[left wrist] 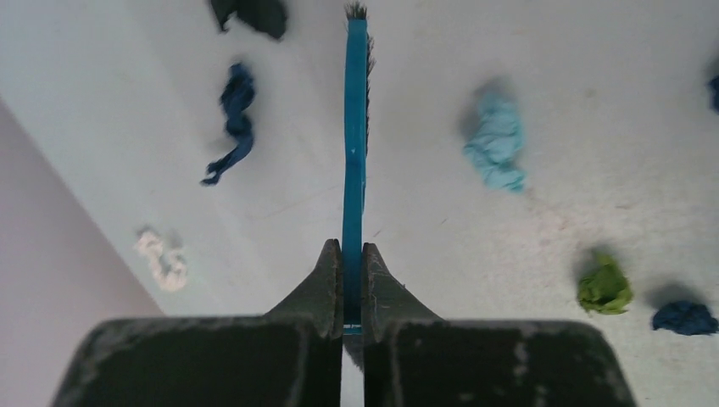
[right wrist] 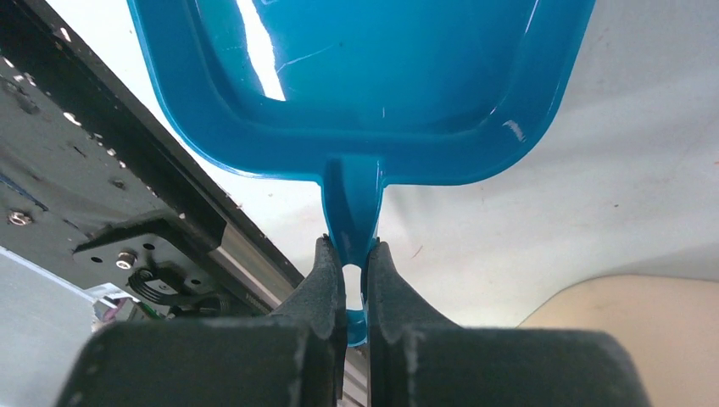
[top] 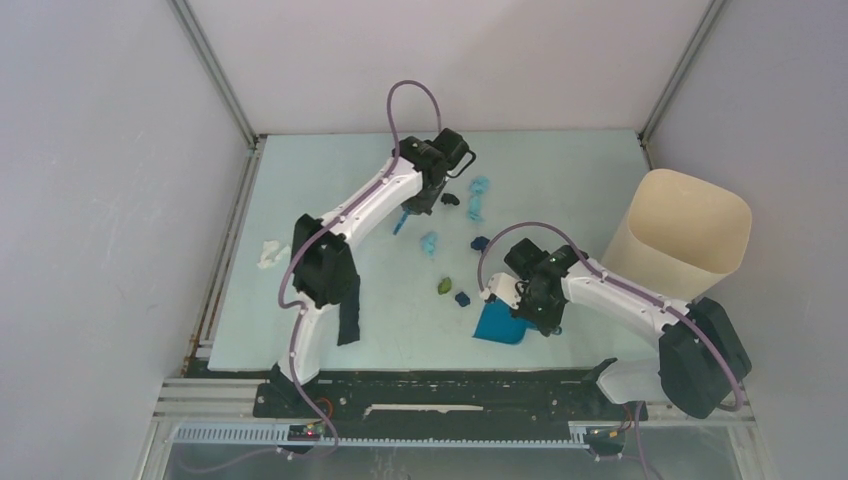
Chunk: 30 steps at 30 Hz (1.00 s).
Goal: Sweep away the paper scraps from the table
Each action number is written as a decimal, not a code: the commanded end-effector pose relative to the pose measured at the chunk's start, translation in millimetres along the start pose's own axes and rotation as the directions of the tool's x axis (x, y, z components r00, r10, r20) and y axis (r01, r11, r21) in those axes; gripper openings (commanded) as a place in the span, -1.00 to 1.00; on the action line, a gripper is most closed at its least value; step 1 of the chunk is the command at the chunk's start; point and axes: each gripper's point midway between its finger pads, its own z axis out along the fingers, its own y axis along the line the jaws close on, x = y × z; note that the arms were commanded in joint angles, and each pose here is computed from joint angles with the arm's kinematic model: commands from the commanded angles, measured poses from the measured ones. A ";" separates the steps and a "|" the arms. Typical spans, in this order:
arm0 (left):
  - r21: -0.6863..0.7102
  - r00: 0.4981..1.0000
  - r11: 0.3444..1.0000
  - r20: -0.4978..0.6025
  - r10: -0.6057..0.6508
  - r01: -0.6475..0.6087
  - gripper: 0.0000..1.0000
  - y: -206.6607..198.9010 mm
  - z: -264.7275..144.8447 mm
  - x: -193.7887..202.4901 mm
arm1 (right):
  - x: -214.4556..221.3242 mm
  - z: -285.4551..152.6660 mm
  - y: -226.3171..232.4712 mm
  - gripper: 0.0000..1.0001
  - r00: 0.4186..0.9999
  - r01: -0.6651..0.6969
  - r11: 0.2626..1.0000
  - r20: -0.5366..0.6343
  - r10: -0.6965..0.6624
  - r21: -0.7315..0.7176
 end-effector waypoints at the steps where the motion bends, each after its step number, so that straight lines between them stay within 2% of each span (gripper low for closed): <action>1: 0.142 1.000 0.989 0.007 0.030 -0.030 -1.00 -23.6 13.9 -20.6 | -10.0 4.5 6.7 -1.00 0.999 -0.005 1.000 0.046 0.006 -0.027; 6: 0.314 0.999 0.949 -0.037 0.023 -0.010 -1.00 -45.7 29.1 -18.1 | -15.7 4.6 4.1 -1.00 0.998 -0.013 1.000 0.054 0.014 -0.025; 8: 0.416 0.998 0.909 -0.053 0.033 -0.008 -1.00 -62.7 22.7 -10.3 | -19.8 4.8 4.0 -1.00 0.998 -0.016 0.999 0.060 0.018 -0.032; 11: 0.491 0.996 0.871 -0.075 0.054 -0.010 -1.00 -77.3 11.5 4.4 | -25.0 4.8 1.7 -1.00 0.998 -0.024 0.999 0.065 0.026 -0.029; 14: 0.525 0.993 0.851 -0.093 0.071 -0.012 -1.00 -86.3 -2.1 20.4 | -30.4 4.1 1.7 -1.00 0.997 -0.029 0.999 0.077 0.032 -0.041; 18: 0.516 0.993 0.856 -0.094 0.066 -0.008 -1.00 -90.2 -24.7 30.9 | -44.2 0.2 3.9 -1.00 0.992 -0.030 0.997 0.117 0.039 -0.075; 23: 0.555 0.993 0.832 -0.099 0.056 0.009 -1.00 -102.3 -51.4 42.0 | -49.9 3.4 -0.5 -1.00 0.995 -0.041 0.996 0.088 0.048 -0.082; 30: 0.608 0.986 0.785 -0.164 -0.023 0.119 -1.00 -124.2 -72.0 65.5 | -57.0 9.3 -8.4 -1.00 0.994 -0.084 0.993 0.058 0.089 -0.086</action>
